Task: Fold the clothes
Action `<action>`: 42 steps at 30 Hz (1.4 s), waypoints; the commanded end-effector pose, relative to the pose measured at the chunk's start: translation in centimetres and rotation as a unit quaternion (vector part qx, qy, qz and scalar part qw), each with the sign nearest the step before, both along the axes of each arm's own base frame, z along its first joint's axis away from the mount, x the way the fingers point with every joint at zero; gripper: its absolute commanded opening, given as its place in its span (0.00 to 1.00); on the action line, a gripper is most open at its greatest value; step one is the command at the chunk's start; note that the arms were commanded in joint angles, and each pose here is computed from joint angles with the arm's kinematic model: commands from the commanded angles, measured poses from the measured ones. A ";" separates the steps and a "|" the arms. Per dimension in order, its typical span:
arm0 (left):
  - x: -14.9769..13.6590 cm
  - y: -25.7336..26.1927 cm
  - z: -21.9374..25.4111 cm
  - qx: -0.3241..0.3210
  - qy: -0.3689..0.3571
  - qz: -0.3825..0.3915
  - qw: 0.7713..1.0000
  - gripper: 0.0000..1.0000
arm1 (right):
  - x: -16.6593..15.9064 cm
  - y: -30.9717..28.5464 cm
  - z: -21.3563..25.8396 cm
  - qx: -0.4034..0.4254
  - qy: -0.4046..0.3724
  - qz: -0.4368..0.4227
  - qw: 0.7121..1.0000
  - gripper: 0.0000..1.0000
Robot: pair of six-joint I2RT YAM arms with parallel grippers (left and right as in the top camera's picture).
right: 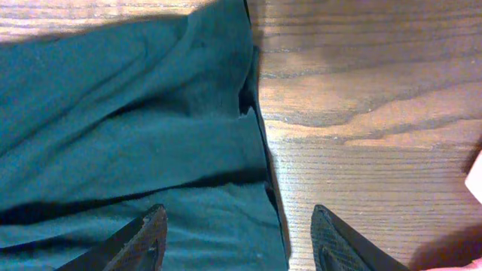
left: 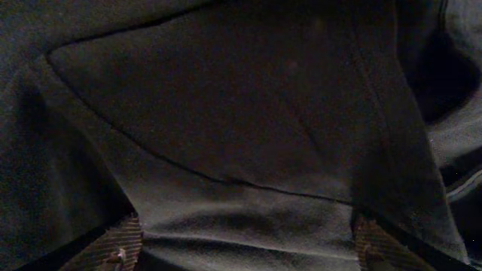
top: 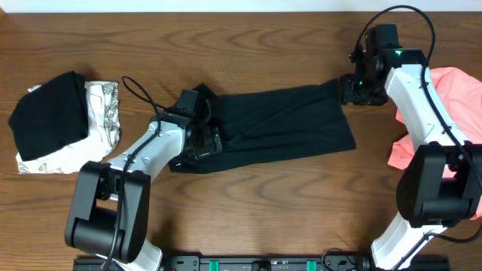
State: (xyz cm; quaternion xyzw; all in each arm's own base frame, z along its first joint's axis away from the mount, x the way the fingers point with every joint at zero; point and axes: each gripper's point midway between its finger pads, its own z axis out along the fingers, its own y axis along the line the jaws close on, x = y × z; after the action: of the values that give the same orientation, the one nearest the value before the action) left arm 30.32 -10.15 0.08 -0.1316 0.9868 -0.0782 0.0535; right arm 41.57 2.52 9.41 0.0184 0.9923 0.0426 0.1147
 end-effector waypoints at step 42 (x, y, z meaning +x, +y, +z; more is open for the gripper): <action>-2.5 1.8 -2.6 0.031 0.052 0.014 0.998 0.91 | -14.3 -1.0 -14.8 -0.039 0.162 -0.045 0.985 0.56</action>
State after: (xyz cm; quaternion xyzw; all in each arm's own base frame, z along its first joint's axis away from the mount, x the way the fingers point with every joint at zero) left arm 30.33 -10.16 0.08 -0.1316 0.9867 -0.0783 0.0537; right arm 33.78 2.25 -0.79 0.0229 0.9967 0.0083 0.0775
